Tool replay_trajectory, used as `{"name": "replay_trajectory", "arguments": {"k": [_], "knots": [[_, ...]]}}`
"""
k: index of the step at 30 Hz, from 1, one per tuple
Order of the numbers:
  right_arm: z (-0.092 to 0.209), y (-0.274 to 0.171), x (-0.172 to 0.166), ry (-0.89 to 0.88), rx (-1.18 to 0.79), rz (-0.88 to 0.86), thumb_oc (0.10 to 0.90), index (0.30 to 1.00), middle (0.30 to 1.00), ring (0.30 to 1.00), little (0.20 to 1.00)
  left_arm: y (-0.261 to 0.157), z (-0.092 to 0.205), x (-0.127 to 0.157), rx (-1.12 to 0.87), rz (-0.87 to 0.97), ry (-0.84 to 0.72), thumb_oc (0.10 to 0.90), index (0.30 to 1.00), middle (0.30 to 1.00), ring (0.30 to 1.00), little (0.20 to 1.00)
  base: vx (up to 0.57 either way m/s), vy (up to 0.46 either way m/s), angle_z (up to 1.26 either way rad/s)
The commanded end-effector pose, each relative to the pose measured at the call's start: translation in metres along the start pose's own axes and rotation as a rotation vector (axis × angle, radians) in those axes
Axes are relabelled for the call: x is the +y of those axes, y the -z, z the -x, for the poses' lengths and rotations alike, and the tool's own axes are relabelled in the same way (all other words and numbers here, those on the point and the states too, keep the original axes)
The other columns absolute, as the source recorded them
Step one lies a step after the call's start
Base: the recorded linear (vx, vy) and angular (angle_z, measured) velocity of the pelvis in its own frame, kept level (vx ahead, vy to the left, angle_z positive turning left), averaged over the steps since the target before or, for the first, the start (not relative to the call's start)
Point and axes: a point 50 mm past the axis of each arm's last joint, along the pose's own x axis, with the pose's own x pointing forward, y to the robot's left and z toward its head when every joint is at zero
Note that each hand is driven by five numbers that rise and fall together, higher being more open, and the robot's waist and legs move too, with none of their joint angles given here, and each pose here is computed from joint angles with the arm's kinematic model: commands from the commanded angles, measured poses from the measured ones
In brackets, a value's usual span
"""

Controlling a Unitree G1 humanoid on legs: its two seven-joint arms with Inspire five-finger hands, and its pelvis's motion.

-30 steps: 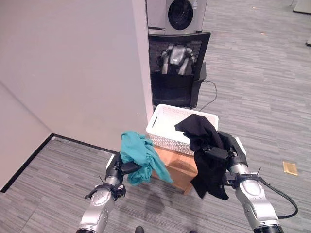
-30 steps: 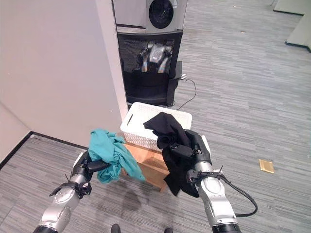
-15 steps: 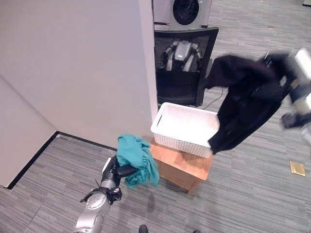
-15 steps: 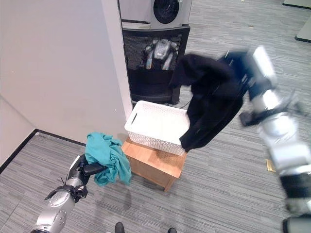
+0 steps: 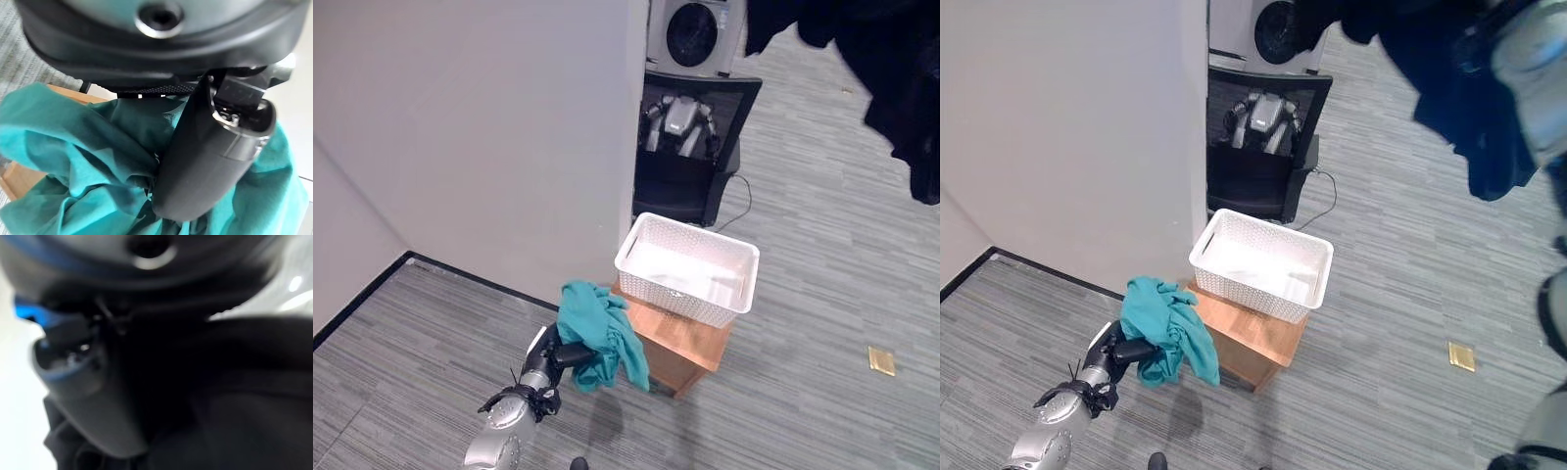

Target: Pick up bed clothes into laundry basket.

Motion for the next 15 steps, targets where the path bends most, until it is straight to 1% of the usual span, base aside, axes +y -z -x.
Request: {"name": "replay_trajectory", "arguments": {"k": [1, 2, 7, 15], "knots": [[-0.005, -0.012, -0.054, 0.198, -0.017, 0.051, 0.400, 0.300, 0.300, 0.300, 0.300, -0.063, -0.007, -0.015, -0.269, -0.064, 0.134, 0.400, 0.300, 0.300, 0.300, 0.300, 0.00, -0.002, 0.07], [-0.009, -0.010, -0.046, 0.179, 0.010, 0.059, 0.400, 0.300, 0.300, 0.300, 0.300, -0.063, -0.008, -0.018, -0.263, -0.064, 0.145, 0.400, 0.300, 0.300, 0.300, 0.300, 0.00, -0.003, 0.11], [-0.015, -0.007, -0.037, 0.140, 0.056, 0.121, 0.400, 0.300, 0.300, 0.300, 0.300, -0.061, -0.008, -0.021, -0.255, -0.065, 0.161, 0.400, 0.300, 0.300, 0.300, 0.300, 0.00, 0.001, 0.16], [-0.020, 0.001, -0.042, 0.139, 0.147, 0.198, 0.400, 0.300, 0.300, 0.300, 0.300, -0.056, -0.007, -0.023, -0.227, -0.067, 0.179, 0.400, 0.300, 0.300, 0.300, 0.300, 0.01, 0.005, 0.10]]}}
